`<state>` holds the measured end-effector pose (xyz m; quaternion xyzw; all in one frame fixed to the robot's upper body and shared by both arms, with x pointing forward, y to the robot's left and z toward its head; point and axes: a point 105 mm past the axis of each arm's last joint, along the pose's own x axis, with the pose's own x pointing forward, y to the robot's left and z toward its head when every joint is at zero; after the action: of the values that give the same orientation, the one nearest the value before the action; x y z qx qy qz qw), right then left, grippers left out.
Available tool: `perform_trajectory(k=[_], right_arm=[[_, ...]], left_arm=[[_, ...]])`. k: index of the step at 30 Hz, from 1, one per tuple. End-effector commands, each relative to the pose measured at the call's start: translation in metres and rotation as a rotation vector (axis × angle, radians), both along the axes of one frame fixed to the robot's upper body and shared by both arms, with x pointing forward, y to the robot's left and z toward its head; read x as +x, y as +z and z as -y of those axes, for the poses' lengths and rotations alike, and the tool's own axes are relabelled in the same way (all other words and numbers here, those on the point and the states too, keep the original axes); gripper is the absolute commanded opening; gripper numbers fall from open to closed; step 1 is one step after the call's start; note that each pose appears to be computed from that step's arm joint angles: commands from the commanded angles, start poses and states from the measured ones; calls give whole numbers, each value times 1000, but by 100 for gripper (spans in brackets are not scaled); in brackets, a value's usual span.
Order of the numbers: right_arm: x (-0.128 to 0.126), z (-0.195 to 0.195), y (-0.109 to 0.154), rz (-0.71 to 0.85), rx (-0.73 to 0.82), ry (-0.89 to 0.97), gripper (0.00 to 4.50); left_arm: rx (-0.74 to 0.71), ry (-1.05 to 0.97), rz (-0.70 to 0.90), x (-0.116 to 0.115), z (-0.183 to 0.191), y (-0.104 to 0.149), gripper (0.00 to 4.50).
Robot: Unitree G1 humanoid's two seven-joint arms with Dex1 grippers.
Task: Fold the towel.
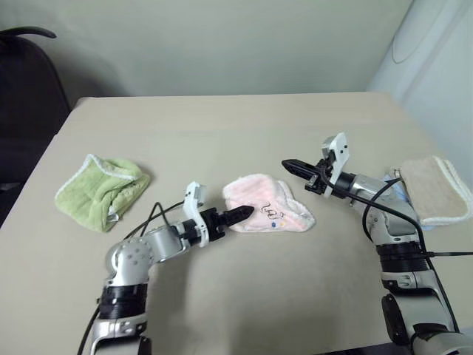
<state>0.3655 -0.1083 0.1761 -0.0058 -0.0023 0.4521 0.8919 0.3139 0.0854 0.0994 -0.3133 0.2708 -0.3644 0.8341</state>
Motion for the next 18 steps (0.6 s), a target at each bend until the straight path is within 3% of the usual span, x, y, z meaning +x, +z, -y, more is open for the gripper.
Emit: perform_trajectory(k=[1,3,6,16,17,18], right_arm=[[0,2,20,75,23,-20,0],[0,3,21,77,26,-26,0],[1,2,22,81,33,-31,0],[4,-1,27,96,57,-44,0],[4,-1,27,97,59,-46,0],[5,0,27,98,60,-47,0]], left_arm=[[38,-36,-60,-2,15,-16,447],[47,-43,-62,-1,18,-17,447],[73,-52,-51,-1,19,-18,391],[85,-67,-29,-3,21,-16,36],[84,-66,-27,-3,22,-16,5],[81,-65,-25,-3,23,-16,2]])
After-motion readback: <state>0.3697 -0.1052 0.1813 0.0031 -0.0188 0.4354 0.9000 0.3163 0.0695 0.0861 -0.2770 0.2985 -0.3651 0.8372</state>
